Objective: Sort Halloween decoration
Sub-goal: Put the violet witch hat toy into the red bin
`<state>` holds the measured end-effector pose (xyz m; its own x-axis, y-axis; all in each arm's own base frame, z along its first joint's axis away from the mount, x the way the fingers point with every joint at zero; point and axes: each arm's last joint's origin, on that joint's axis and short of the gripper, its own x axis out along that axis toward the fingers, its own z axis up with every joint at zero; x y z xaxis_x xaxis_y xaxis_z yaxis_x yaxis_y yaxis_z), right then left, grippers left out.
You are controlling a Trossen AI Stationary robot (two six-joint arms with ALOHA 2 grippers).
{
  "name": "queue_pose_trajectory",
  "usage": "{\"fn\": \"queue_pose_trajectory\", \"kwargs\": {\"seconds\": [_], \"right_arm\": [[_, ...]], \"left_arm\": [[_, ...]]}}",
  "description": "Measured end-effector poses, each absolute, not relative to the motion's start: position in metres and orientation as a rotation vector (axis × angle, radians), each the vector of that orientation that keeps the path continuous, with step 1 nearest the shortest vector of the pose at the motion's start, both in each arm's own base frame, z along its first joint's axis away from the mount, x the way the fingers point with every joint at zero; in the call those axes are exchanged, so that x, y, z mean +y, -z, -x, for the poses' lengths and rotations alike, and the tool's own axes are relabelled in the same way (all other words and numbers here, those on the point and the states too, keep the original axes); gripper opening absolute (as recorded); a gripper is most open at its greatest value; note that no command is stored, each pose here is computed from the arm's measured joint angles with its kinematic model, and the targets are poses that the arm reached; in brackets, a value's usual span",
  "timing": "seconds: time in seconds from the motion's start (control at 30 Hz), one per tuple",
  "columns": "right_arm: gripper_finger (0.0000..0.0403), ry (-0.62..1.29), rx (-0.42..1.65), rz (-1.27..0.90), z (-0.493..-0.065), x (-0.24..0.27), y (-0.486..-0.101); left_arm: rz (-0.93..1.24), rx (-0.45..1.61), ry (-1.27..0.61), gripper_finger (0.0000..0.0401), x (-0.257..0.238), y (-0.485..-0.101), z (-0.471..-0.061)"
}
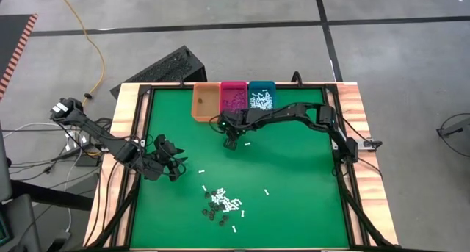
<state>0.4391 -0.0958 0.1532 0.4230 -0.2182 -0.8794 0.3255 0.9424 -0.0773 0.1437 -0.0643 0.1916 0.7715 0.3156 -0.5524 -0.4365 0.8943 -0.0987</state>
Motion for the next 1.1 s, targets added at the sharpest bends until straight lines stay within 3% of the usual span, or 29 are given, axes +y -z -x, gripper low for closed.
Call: {"fn": "queue_pose_trajectory", "kwargs": {"seconds": [0.13,0.3,0.63,0.87,1.1], "right_arm": [[0.0015,0.335,1.087,-0.096,-0.440,-0.089,-0.153],[0.0029,0.320,1.087,-0.076,-0.443,-0.073,-0.154],[0.0015,0.281,1.087,-0.009,-0.450,-0.049,-0.168],[0.0015,0.303,1.043,0.060,-0.451,-0.062,-0.216],[0.0017,0.444,1.013,0.097,-0.439,-0.109,-0.263]], "left_arm": [[0.234,0.555,-0.411,0.0144,-0.064,-0.192,-0.144],[0.235,0.556,-0.411,0.0144,-0.064,-0.192,-0.144],[0.236,0.556,-0.411,0.0144,-0.064,-0.192,-0.144],[0.238,0.562,-0.404,0.0144,-0.065,-0.191,-0.144],[0.243,0.563,-0.405,0.0144,-0.065,-0.191,-0.143]]}}
